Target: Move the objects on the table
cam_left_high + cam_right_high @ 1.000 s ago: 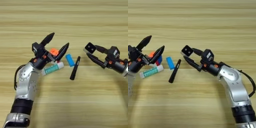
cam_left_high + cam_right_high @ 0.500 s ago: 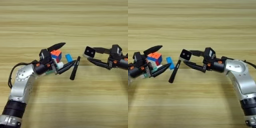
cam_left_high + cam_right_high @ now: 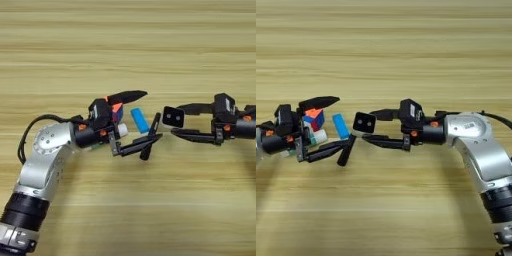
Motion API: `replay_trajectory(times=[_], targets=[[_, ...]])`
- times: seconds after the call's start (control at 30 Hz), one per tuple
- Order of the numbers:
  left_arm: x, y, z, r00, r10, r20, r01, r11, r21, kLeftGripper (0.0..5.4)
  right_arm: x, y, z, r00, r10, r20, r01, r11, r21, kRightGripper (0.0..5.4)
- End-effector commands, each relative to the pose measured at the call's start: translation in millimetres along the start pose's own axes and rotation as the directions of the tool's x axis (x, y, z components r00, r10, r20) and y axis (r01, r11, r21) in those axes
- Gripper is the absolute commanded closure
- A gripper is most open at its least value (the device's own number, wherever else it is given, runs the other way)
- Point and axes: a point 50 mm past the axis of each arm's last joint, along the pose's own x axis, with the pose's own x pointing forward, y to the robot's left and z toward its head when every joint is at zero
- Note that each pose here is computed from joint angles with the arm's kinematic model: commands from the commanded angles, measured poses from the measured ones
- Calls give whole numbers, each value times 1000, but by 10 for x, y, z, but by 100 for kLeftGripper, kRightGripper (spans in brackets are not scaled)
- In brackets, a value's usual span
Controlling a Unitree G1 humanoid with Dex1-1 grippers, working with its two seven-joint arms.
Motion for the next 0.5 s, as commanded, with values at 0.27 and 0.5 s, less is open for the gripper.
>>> replay_trajectory(times=[0.27,0.5], targets=[[59,-30,43,998,-63,-6,62,998,-23,0,16,24,126,995,92,-26,-93,995,-30,293],[98,-58,4,995,-92,-26,91,995,-35,0,32,34,176,992,119,-32,-120,992,-37,293]])
